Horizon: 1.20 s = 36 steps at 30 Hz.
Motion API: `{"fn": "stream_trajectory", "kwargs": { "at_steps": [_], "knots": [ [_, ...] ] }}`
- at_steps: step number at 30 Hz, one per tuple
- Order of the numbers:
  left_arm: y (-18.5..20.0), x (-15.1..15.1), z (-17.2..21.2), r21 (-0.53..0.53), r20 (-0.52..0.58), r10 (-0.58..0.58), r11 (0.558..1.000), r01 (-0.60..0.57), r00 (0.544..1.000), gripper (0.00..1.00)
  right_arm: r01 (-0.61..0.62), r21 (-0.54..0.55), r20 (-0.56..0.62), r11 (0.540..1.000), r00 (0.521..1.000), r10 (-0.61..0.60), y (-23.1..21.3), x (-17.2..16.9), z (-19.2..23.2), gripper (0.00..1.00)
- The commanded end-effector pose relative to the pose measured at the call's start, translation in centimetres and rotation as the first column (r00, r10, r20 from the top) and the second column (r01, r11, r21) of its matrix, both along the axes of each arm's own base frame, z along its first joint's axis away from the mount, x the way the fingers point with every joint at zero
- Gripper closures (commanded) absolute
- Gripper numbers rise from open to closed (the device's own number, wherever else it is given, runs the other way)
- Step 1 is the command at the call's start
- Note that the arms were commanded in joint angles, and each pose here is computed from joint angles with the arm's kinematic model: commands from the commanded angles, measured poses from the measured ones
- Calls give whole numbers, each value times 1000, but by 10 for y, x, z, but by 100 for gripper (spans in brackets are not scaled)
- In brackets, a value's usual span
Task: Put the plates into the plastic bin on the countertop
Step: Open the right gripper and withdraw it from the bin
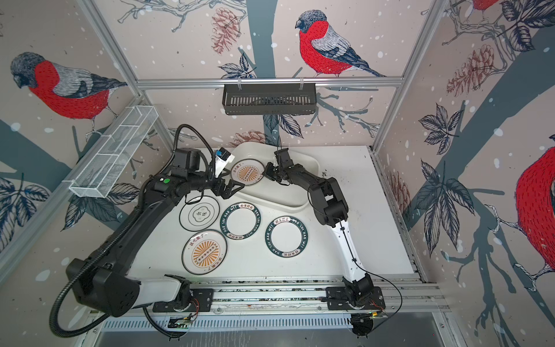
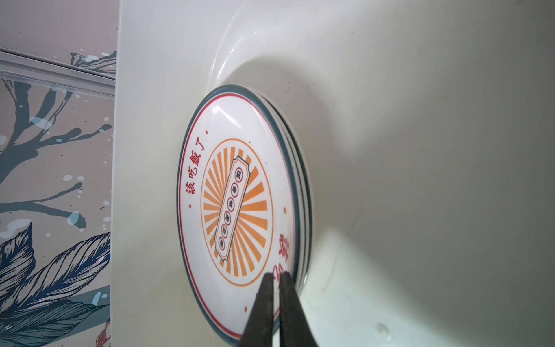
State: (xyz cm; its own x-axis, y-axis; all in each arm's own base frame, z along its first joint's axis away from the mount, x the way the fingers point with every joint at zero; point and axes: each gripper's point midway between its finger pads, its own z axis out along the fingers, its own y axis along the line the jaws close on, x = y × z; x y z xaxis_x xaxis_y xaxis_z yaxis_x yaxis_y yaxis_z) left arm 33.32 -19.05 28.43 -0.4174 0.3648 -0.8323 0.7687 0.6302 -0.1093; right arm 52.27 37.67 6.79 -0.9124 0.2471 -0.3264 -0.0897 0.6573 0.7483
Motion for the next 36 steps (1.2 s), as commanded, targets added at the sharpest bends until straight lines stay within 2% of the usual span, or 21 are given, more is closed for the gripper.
{"fn": "stream_trajectory", "kwargs": {
  "at_steps": [1, 7, 9, 13, 20, 25, 31, 36],
  "knots": [
    [-1, 1, 6, -5, 25, -11, 1000, 12, 1000, 3, 7, 22, 16, 1000, 1000, -7, 0, 5, 11, 86],
    [2, 3, 5, 39, 29, -15, 999, 14, 999, 3, 27, 30, 74, 999, 997, -29, -16, 13, 45, 80],
    [6, 5, 5, 66, 41, -6, 998, 3, 999, 3, 32, 24, 120, 999, 992, -35, -23, 12, 67, 76],
    [11, 6, 4, 89, 61, 17, 996, -22, 998, 3, 45, -20, 211, 999, 977, -39, -41, -1, 104, 75],
    [14, 12, -2, 85, 49, 56, 995, -60, 997, 2, 112, -113, 372, 987, 926, -63, -103, -75, 146, 72],
    [13, 20, -8, 87, 29, 80, 993, -82, 996, 2, 192, -166, 441, 967, 892, -101, -157, -142, 152, 69],
    [1, 11, -18, 63, -42, -7, 998, 10, 999, 2, 247, -115, 485, 962, 859, -162, -204, -217, 152, 62],
    [-6, 11, -26, 42, -80, -39, 998, 43, 996, 2, 252, -61, 448, 966, 871, -199, -223, -260, 139, 56]
  ]
}}
